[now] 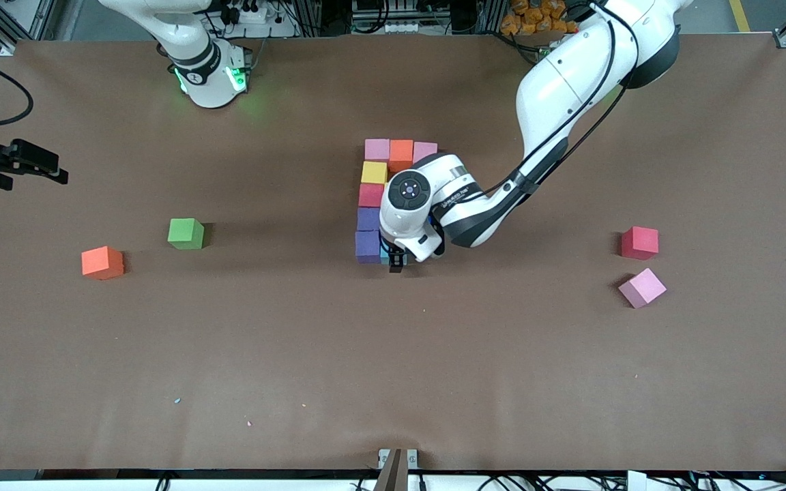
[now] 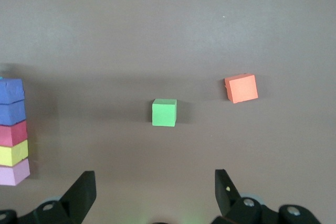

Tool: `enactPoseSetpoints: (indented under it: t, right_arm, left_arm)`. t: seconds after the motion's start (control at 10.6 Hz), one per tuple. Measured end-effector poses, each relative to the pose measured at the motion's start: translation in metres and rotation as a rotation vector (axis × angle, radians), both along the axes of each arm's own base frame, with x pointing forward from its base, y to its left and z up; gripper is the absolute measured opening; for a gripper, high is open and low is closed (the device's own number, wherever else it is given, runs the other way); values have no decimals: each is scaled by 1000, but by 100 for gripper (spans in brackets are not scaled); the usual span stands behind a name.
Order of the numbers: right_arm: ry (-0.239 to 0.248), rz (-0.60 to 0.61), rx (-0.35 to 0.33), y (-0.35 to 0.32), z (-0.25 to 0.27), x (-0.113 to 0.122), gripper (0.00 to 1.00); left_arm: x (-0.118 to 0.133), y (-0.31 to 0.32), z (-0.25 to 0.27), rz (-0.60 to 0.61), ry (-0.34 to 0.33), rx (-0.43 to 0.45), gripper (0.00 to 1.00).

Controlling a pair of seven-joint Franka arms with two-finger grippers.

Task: Arrange 11 blocks into digit 3
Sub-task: 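Move the left gripper to the pink cube and grasp it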

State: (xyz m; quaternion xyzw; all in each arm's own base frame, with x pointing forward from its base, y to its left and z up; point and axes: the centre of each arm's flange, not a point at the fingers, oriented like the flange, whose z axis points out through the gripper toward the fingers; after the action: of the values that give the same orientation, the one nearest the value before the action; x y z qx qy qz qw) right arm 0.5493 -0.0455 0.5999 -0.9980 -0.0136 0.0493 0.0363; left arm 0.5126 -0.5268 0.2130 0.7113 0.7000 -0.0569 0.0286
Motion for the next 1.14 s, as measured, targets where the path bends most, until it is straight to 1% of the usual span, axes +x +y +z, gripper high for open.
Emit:
enactPoseSetpoints:
  t: [0.09, 0.28, 0.38, 0.57, 0.76, 0.85, 0.95, 1.14]
  right_arm:
    - [-7, -21, -2, -2, 1, 1, 100]
    - [-44, -77, -10, -3, 5, 5, 100]
    - [-62, -82, -18, -3, 7, 7, 100]
    - [-68, -81, -28, -4, 7, 8, 100]
    - [-70, -80, -30, -3, 8, 8, 100]
    - [-72, -78, -31, -2, 8, 8, 100]
    - [-72, -76, -31, -1, 8, 8, 100]
    - [-71, -72, -31, 1, 8, 8, 100]
  left_arm:
    - [2, -1, 9, -22, -14, -4, 100]
    - [4, 1, 33, -42, -32, 15, 100]
    - [5, 2, 52, -60, -47, 28, 100]
    - [18, 23, 108, -136, -102, 74, 100]
    - [46, 78, 163, -230, -166, 119, 100]
    - [62, 118, 183, -279, -184, 141, 100]
    - [76, 160, 193, -325, -187, 159, 100]
    - [101, 243, 200, -357, -161, 167, 100]
